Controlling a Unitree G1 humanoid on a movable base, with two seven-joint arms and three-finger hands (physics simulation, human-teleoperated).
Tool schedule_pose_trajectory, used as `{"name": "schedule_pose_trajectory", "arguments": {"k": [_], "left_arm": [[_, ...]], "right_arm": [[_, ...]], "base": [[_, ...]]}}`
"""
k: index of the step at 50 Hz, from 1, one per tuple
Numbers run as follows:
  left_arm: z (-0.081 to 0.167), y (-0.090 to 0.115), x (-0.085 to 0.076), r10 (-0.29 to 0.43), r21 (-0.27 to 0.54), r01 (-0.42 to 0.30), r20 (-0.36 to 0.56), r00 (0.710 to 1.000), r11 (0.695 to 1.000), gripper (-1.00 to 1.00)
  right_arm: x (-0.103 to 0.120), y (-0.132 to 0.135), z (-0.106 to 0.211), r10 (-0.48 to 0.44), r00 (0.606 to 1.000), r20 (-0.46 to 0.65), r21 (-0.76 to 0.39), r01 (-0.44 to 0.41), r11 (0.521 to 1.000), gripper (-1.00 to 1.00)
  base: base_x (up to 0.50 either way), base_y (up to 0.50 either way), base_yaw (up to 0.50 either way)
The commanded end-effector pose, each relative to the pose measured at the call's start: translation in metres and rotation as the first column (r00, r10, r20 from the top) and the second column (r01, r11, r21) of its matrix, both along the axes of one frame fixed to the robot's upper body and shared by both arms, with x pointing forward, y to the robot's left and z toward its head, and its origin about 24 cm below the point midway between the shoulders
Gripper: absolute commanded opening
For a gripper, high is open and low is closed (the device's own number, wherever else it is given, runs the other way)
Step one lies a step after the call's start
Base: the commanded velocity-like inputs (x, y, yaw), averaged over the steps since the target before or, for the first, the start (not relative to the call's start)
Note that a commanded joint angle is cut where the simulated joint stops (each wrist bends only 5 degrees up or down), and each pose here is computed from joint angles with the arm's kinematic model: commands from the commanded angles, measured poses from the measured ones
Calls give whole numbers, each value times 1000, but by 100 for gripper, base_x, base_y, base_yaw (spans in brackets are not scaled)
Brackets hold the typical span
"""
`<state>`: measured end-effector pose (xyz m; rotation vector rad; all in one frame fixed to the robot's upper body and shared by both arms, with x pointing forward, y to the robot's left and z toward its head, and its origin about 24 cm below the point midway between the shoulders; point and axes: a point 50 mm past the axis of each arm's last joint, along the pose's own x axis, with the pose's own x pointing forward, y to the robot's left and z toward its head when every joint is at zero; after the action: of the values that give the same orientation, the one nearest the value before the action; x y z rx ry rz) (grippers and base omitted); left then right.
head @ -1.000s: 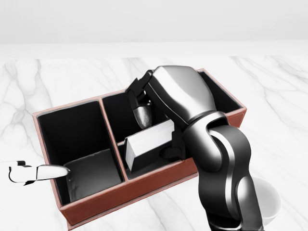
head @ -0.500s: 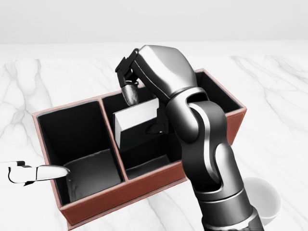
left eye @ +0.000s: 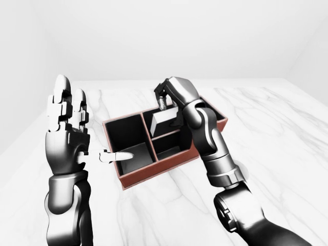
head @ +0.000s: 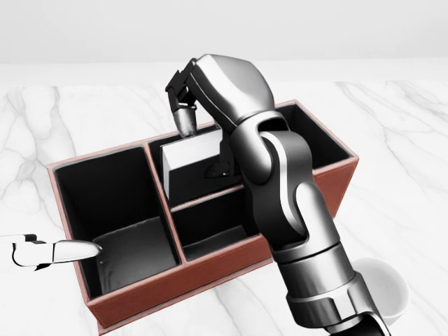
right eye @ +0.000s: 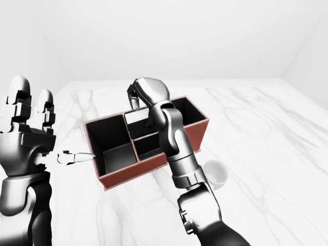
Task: Pick up the book and place it in the front compartment of the caddy.
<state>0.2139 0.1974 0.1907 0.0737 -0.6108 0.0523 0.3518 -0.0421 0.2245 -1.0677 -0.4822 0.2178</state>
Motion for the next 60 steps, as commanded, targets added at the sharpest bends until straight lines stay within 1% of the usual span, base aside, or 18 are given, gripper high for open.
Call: {"name": "schedule_pose_trajectory", "arguments": {"k": [1,15,28,42,49,60], "left_arm": [[0,0,0,0,0,0,-1,1000,1000,100],[1,0,-1,-2,1,2,4,1000,1000,100],[0,-1,-1,-5,2,5,3,1000,1000,100],[0,-1,0,-7,2,7,-2,1000,1000,100],[1,-1,-1,-6,2,6,3,1000,1000,100],[2,-1,-2,-5,2,5,9,1000,1000,100]], "right_arm": [[8,2,3,-34,999,29,8,34,999,-100],[26,7,-9,-77,997,-3,21,77,997,-100],[39,-1,-8,-123,992,-17,32,124,992,-100],[44,5,-13,-103,995,-3,18,103,994,-100],[43,14,-17,-86,996,3,6,86,996,-100],[48,15,-19,-93,996,9,-6,93,996,-100]], "base": [[0,0,0],[0,0,0],[0,0,0],[0,0,0],[0,0,0],[0,0,0]]}}
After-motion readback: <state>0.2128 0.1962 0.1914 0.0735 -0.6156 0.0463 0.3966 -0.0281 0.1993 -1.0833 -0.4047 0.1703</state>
